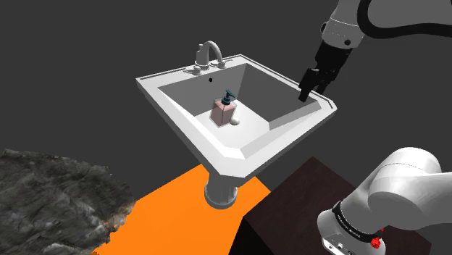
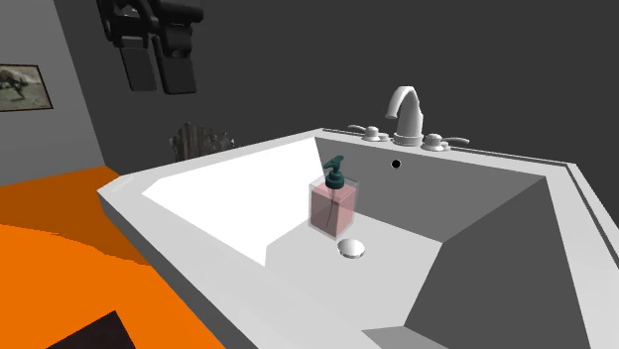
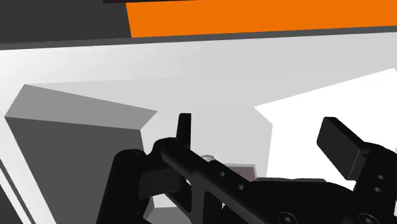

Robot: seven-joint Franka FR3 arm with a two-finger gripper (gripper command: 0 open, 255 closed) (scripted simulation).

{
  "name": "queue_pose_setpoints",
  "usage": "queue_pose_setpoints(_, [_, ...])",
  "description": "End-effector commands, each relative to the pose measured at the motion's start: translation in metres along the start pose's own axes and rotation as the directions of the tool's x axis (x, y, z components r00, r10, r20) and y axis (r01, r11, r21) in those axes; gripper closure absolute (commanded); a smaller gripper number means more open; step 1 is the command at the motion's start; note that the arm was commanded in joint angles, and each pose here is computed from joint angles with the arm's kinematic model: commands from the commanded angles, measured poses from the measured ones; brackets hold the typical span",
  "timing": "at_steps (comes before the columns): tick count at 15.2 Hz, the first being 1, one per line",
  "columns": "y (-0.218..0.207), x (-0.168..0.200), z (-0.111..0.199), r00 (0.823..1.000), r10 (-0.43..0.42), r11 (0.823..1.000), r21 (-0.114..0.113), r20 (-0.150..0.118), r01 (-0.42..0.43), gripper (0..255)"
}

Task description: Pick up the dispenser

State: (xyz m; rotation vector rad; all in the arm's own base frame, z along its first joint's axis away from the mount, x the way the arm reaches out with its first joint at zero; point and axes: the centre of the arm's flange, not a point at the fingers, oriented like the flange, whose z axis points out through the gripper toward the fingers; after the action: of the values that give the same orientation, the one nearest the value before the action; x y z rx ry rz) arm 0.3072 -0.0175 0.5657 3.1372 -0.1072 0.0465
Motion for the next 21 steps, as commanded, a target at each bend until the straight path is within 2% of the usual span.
queue_pose_setpoints(1, [0.0,0.0,0.0,1.0,0.0,1.0,0.0,0.0,0.0,0])
queue_pose_setpoints(21, [-0.045,0.238,0.11,1.0,0.025,1.0,-0.003,0.016,-0.025,0])
